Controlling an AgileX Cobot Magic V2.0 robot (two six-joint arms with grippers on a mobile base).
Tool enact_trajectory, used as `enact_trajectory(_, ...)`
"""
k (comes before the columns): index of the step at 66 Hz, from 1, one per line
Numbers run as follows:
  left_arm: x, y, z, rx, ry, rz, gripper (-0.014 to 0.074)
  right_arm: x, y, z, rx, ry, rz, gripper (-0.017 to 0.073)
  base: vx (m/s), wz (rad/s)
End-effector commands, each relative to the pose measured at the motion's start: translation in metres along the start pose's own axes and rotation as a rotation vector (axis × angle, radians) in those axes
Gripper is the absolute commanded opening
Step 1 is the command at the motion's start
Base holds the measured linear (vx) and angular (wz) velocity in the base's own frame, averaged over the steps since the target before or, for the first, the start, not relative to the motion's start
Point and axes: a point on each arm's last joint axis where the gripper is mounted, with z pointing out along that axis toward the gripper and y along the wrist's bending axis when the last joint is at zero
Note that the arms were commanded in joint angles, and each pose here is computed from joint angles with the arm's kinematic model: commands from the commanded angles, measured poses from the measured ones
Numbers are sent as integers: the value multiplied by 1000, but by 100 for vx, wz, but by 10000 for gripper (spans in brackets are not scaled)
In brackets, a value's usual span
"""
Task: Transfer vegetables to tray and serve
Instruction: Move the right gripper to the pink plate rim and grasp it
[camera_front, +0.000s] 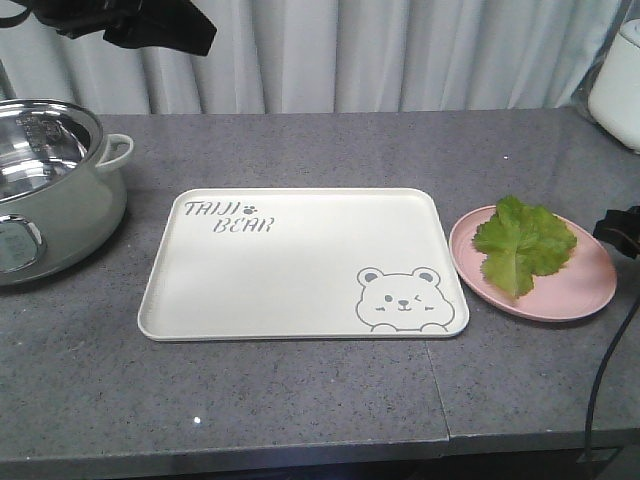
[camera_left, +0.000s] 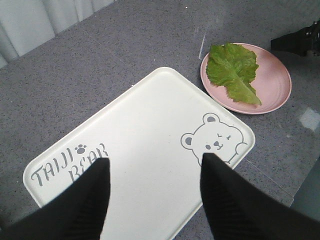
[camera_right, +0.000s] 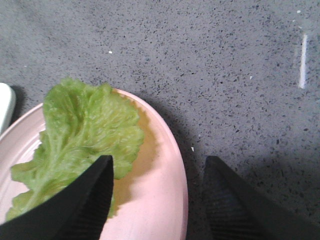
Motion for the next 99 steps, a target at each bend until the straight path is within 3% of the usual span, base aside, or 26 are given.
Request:
enact_trajectory(1,-8,-9,-22,6,-95,3,402,-12,6,-5,26,-51,-30,391,0,0)
enact_trajectory(30,-8,-9,-22,4,-94,6,402,7,-4,20,-12,40,28,363,0,0)
enact_trajectory(56,-8,-9,-22,4,-95,6,402,9,0,21,-57,55,45,-16,0,0)
enact_trajectory(99,-8,-9,-22,2,-95,6,402,-13,3,-6,27,-59,73,-3,0,0)
